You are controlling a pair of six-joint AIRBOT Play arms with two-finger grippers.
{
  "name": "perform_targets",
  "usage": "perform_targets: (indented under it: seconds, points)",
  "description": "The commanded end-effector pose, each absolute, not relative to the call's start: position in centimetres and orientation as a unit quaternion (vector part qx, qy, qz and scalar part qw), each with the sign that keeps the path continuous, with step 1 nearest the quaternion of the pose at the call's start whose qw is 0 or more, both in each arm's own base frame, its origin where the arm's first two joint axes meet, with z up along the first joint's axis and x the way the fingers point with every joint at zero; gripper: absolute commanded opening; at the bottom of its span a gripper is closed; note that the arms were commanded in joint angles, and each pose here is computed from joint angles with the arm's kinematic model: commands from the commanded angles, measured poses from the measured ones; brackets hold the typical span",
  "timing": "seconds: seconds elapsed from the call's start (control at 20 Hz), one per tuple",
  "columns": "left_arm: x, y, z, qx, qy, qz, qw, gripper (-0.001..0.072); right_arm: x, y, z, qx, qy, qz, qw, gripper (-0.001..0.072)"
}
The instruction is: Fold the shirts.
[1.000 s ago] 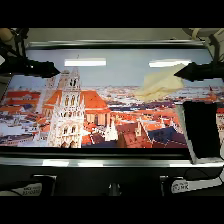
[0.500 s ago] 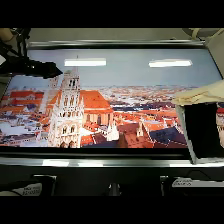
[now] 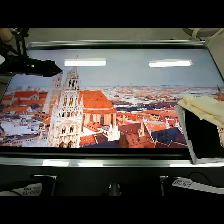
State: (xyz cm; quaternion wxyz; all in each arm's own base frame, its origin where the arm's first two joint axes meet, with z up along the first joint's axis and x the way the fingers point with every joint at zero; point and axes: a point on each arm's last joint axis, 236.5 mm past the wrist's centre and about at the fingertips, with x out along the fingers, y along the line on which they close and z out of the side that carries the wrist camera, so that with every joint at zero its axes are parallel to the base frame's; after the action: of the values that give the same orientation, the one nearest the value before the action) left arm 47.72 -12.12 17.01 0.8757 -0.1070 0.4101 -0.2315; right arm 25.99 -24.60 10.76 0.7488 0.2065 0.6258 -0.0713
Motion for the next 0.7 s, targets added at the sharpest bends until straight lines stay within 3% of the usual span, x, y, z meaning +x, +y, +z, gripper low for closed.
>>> perform_targets:
  seconds: [0.0, 0.2, 0.45, 0.65]
  points:
    - [47.7, -12.1, 17.1, -0.104, 0.408, -0.233, 0.876, 0.0023, 19.0, -24.2, 6.4, 0.204, 0.71, -0.13, 0.661, 0.0019]
    - [47.7, -12.2, 17.0, -0.104, 0.409, -0.233, 0.876, 0.0022, 17.5, -22.0, 0.7, 0.232, 0.704, -0.156, 0.653, 0.0019]
    - [47.6, -12.3, 17.1, -0.108, 0.41, -0.236, 0.874, 0.0022, 18.8, -19.2, -2.4, 0.283, 0.685, -0.128, 0.659, 0.0031]
    - [47.3, -13.0, 17.4, -0.119, 0.412, -0.248, 0.869, 0.0022, 18.9, -19.5, -1.9, 0.27, 0.683, -0.123, 0.668, 0.0387]
